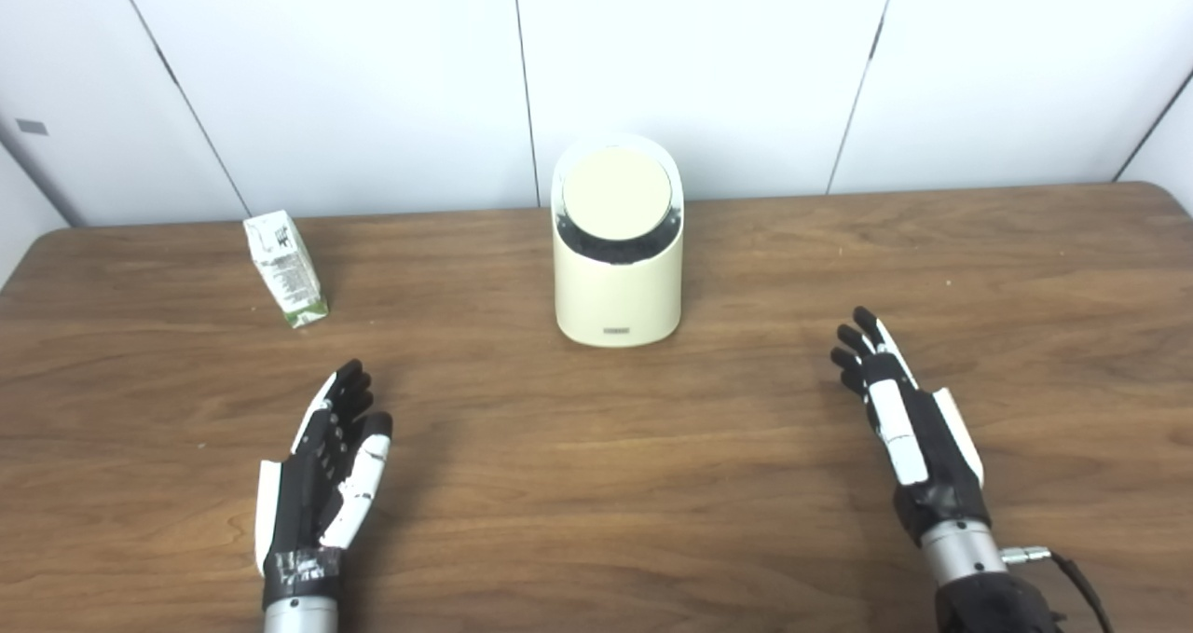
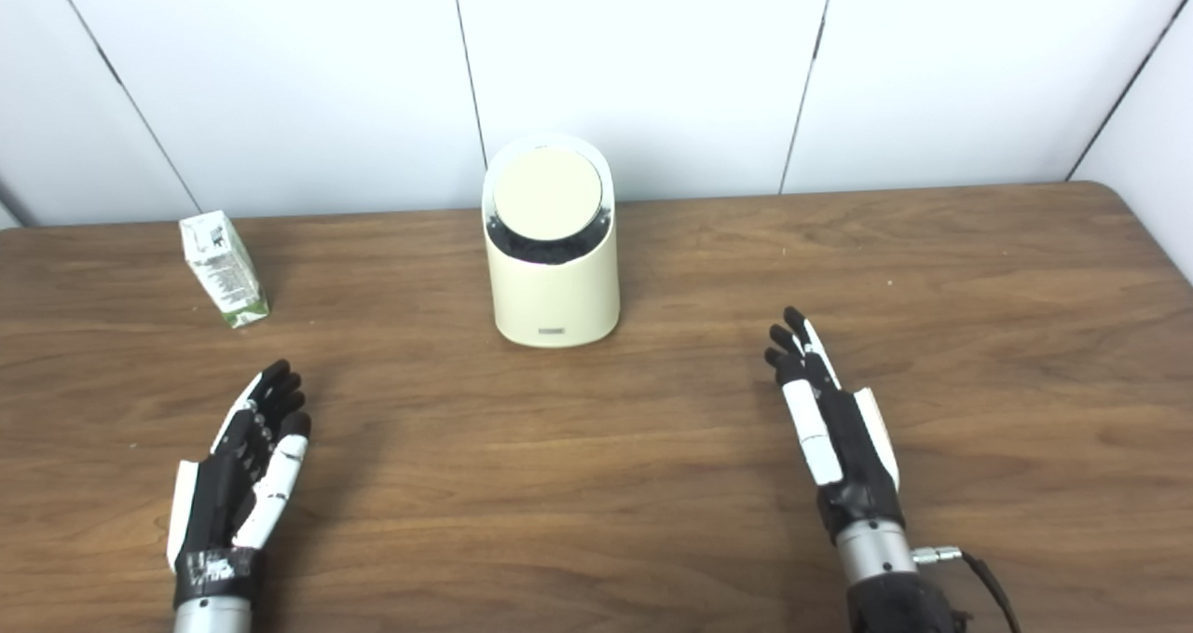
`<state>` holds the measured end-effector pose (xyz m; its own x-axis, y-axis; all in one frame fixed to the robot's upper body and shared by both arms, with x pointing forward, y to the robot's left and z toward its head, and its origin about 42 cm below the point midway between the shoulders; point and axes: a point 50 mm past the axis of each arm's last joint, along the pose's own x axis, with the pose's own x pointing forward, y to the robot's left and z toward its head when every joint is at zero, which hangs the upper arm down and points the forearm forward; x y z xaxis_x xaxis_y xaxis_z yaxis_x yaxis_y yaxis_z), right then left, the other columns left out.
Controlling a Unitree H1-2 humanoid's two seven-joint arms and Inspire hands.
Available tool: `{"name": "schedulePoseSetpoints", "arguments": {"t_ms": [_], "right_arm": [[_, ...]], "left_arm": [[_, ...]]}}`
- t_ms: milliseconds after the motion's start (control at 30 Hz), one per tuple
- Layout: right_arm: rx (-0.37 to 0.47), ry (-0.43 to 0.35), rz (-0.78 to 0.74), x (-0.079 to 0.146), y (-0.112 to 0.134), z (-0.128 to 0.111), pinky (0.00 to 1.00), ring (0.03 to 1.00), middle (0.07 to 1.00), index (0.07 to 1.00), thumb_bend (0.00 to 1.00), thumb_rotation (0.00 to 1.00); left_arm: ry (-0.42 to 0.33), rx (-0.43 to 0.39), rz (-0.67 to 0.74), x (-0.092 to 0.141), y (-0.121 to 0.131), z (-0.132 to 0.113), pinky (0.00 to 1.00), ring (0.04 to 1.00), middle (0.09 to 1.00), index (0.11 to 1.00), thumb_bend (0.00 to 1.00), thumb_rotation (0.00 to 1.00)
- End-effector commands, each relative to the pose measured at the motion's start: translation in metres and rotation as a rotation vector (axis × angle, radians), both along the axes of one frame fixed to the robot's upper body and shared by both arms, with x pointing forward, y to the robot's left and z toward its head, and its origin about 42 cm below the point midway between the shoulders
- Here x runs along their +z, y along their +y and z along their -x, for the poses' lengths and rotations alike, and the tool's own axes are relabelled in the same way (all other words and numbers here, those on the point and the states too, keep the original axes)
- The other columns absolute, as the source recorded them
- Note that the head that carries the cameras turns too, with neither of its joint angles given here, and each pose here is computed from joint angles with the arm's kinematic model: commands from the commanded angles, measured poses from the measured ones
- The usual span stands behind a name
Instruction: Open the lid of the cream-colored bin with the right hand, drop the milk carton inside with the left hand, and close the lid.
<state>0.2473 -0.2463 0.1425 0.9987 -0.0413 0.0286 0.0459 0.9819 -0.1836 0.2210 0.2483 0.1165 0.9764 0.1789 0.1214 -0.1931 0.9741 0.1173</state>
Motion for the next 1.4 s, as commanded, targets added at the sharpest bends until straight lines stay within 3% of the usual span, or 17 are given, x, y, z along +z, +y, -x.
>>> {"name": "schedulePoseSetpoints", "arguments": {"t_ms": [0, 567, 767, 1067, 1233, 1367], "right_arm": [[0.01, -0.057, 0.001, 0.011, 0.001, -0.002, 0.92, 0.909, 0.936, 0.963, 0.58, 1.0], [0.007, -0.079, -0.01, 0.015, 0.001, -0.004, 0.92, 0.91, 0.934, 0.961, 0.58, 0.99], [0.001, -0.12, 0.023, 0.022, 0.003, -0.016, 0.78, 0.864, 0.912, 0.959, 0.64, 0.68], [0.016, -0.259, 0.16, 0.072, 0.034, -0.064, 0.78, 0.856, 0.887, 0.931, 0.77, 0.71], [0.019, -0.315, 0.196, 0.102, 0.055, -0.09, 0.78, 0.837, 0.869, 0.905, 0.82, 0.53], [0.029, -0.351, 0.223, 0.125, 0.071, -0.109, 0.77, 0.832, 0.867, 0.91, 0.81, 0.45]], "left_arm": [[-0.036, 0.008, -0.001, 0.006, 0.0, 0.001, 0.89, 0.888, 0.891, 0.928, 0.47, 0.58], [-0.055, 0.008, -0.022, 0.004, 0.0, -0.001, 0.85, 0.871, 0.871, 0.917, 0.46, 0.6], [-0.053, 0.003, -0.019, 0.001, -0.002, -0.001, 0.86, 0.874, 0.872, 0.92, 0.45, 0.6], [-0.045, 0.003, -0.026, -0.004, -0.008, 0.001, 0.86, 0.881, 0.879, 0.923, 0.44, 0.59], [-0.052, 0.004, -0.025, -0.006, -0.011, 0.002, 0.83, 0.867, 0.872, 0.91, 0.42, 0.58], [-0.047, 0.007, -0.034, -0.006, -0.012, 0.004, 0.84, 0.873, 0.874, 0.91, 0.42, 0.6]]}}
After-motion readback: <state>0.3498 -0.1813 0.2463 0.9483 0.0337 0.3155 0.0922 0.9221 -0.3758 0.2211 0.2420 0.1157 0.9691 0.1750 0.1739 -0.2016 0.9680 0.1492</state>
